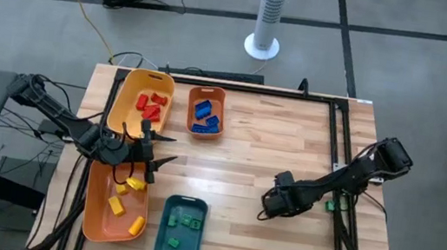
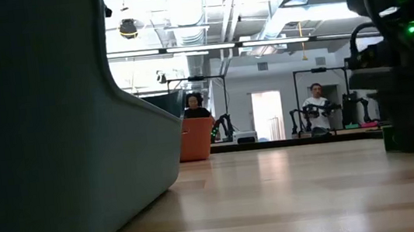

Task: Sort blocks
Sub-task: Put the green game piece into the blue bin

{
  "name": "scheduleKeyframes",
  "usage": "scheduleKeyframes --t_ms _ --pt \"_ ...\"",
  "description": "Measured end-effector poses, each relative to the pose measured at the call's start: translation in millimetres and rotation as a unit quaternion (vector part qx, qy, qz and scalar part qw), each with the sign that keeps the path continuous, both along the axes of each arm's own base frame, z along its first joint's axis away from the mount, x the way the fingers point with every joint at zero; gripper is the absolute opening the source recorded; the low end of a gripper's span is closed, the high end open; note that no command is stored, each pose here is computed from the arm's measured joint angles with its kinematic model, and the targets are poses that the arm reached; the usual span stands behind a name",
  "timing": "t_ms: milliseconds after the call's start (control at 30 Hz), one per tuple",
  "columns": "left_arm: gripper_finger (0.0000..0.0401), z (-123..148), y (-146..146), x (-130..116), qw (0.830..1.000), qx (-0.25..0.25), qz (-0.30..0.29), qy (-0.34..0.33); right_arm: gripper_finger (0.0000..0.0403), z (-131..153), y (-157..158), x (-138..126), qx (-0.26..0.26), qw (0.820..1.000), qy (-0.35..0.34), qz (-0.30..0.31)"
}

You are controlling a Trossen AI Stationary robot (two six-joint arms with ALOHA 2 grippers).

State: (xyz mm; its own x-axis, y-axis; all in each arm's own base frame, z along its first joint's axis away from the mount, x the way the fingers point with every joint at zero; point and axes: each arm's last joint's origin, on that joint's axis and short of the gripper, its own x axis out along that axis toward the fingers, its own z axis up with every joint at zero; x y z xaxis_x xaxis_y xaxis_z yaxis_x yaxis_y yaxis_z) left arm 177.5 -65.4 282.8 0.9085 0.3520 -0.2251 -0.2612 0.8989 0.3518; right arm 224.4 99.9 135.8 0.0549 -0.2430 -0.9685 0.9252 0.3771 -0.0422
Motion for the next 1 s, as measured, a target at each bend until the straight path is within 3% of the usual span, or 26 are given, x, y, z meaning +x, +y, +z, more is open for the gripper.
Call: scheduleKeyframes --t_ms 167,467,567,700,833,1000 --pt "0.0231 -0.3 0.3 -1.9 1.000 -0.002 -0.007 0.005 0.0254 0.5 1.5 1.9 -0.018 1.000 -0.004 0.020" --pt "0.0231 -8.2 1.5 -4.9 0.999 0.015 -0.010 0.048 0.0089 4.9 5.7 9.4 -0.026 0.997 -0.020 0.066" --pt "0.0231 -11.6 -0.3 -5.5 0.996 0.013 -0.049 0.072 0.0069 22.8 12.5 24.6 -0.050 0.988 -0.065 0.128" --pt "0.0231 -19.4 -4.3 -6.7 0.985 0.006 -0.124 0.122 0.0069 52.0 21.0 58.4 -0.070 0.957 -0.169 0.227" --pt "0.0231 -21.5 -7.7 -9.4 0.984 -0.041 -0.122 0.123 0.0083 80.4 34.6 96.2 -0.069 0.895 -0.304 0.319" --pt "0.0231 -19.7 -13.0 -12.2 0.989 -0.060 -0.093 0.098 0.0085 89.1 62.9 131.9 -0.073 0.838 -0.324 0.433"
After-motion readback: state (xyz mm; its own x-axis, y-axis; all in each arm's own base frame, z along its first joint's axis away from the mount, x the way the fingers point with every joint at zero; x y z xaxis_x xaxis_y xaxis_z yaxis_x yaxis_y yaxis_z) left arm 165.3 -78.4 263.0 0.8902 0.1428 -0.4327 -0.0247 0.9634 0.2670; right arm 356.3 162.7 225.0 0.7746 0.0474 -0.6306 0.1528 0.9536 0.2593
